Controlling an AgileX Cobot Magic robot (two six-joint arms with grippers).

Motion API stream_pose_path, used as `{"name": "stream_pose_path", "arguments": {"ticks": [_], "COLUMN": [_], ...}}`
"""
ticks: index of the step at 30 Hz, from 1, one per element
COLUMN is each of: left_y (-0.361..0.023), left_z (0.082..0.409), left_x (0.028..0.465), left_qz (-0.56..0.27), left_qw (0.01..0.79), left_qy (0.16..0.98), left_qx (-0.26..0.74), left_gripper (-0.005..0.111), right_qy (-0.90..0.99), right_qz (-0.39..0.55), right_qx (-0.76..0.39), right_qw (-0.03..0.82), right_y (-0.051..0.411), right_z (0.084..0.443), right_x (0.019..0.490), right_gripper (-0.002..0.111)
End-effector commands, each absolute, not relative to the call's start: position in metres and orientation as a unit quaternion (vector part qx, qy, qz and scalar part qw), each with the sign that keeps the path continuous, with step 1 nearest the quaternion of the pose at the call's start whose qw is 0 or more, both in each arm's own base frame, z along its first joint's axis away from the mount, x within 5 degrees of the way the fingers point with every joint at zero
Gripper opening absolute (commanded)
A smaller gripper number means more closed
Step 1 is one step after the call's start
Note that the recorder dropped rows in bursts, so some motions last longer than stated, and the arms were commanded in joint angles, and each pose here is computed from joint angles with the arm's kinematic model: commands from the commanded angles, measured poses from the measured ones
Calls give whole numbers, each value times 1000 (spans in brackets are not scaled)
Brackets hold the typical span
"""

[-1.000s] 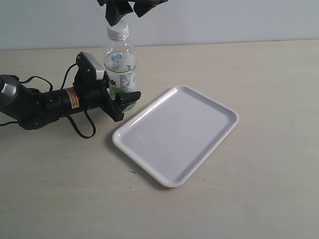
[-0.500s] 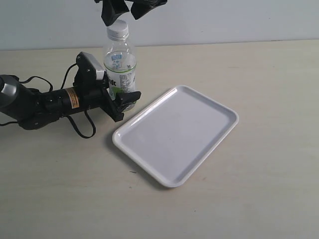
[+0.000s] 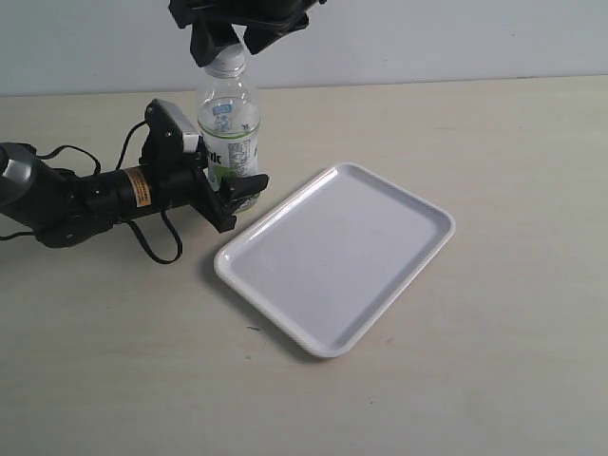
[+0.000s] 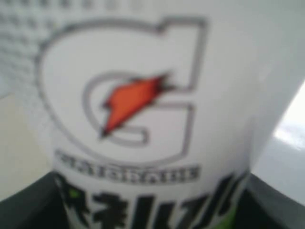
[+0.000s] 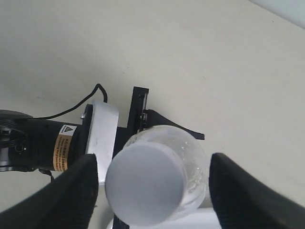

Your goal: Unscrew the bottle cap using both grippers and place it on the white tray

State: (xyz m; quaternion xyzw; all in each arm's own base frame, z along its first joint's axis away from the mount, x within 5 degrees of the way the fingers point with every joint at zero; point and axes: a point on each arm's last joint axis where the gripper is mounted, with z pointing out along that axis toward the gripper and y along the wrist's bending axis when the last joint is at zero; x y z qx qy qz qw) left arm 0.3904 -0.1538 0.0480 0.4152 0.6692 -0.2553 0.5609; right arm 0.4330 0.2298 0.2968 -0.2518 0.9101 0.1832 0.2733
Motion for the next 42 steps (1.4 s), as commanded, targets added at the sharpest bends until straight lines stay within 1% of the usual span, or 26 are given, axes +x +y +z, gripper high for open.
{"name": "stream_pose_path", "arguments": {"ticks": [1, 6, 14, 26, 42], "left_y": [-152, -152, -152, -152, -152], "left_z": [43, 43, 43, 43, 43], "left_x": [389, 389, 389, 389, 389], "left_qz": [-239, -239, -239, -239, -239], "left_qw": [540, 540, 540, 540, 540], "left_qy": [682, 682, 682, 682, 682], "left_qx": [430, 430, 430, 430, 430], "left_gripper": [0, 0, 0, 0, 0], "right_qy": [901, 901, 906, 901, 905], "right_qz": [190, 186, 156, 163, 161], "right_qx": [-263, -267, -275, -274, -278], "right_qw": [287, 288, 281, 293, 277], "right_y": [237, 239, 234, 232, 232], "right_z": [299, 299, 297, 311, 308], "right_x": [432, 431, 431, 426, 424], "right_gripper": [62, 56, 56, 56, 56]}}
